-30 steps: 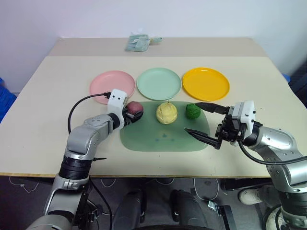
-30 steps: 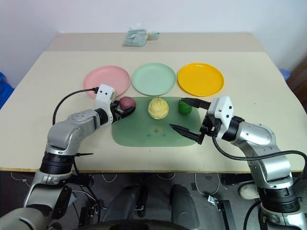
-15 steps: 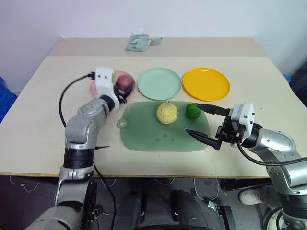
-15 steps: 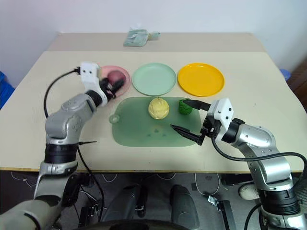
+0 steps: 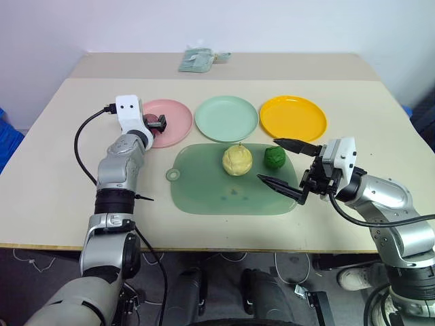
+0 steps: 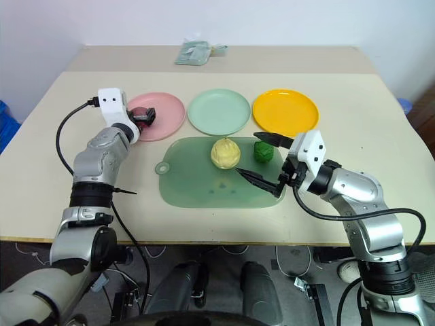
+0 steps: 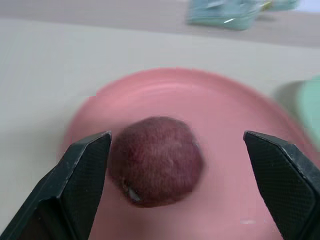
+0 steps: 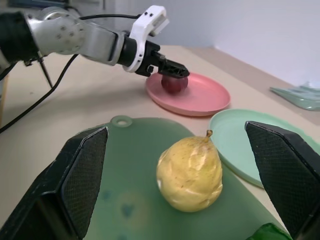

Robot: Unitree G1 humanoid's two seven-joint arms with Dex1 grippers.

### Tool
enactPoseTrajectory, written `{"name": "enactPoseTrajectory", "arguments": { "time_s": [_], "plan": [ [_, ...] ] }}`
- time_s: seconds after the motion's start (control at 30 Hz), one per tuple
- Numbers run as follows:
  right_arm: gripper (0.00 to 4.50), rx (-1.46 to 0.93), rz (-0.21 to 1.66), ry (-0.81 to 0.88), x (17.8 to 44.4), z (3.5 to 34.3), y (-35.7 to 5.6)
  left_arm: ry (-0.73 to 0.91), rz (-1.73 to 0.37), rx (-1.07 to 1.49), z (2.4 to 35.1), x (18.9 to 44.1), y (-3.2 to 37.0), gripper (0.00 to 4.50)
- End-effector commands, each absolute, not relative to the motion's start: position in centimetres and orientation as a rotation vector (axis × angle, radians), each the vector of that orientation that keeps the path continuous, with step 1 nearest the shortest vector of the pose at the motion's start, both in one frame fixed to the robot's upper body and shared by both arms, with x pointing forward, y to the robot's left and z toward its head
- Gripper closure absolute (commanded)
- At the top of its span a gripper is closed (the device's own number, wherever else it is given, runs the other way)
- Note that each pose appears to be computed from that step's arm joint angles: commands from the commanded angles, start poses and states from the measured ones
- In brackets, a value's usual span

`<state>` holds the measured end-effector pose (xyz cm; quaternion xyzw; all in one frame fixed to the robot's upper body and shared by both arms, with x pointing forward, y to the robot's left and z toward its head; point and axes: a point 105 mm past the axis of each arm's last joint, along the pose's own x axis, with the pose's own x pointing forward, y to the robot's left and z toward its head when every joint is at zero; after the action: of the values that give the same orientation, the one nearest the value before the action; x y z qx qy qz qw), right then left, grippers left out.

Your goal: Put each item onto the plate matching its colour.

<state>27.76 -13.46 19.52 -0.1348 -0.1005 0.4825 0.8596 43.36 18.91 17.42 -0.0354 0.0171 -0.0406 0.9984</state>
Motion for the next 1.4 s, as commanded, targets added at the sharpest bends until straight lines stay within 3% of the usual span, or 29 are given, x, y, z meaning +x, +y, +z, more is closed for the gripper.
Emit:
{"name": "enactPoseTrajectory", "arguments": {
  "time_s": [0.03, 0.2, 0.37, 0.53, 0.8, 1.4],
  "plan": [
    [0.00, -0.289, 1.007, -0.234, 27.6, 19.6, -13.2, -0.060, -0.337, -0.061, 19.7, 40.7, 15.7, 0.06],
    [0.00, -0.279, 1.003, -0.223, 27.5, 18.7, -13.2, -0.050, -0.625, 0.002, 19.3, 37.0, 12.3, 0.06],
    [0.00, -0.277, 1.007, -0.213, 27.6, 18.1, -13.0, -0.036, -0.776, 0.027, 18.9, 34.9, 11.1, 0.06],
    [0.00, -0.306, 0.966, -0.202, 29.4, 17.4, -11.7, -0.164, -0.905, 0.149, 19.0, 31.3, 13.4, 0.06],
    [0.00, -0.306, 0.961, -0.151, 32.3, 16.7, -9.8, -0.054, -1.219, 0.290, 16.7, 25.6, 16.9, 0.06],
    [0.00, -0.273, 1.049, -0.023, 34.7, 14.8, -7.3, -0.064, -1.215, 0.255, 17.0, 22.9, 17.1, 0.06]
  ]
}}
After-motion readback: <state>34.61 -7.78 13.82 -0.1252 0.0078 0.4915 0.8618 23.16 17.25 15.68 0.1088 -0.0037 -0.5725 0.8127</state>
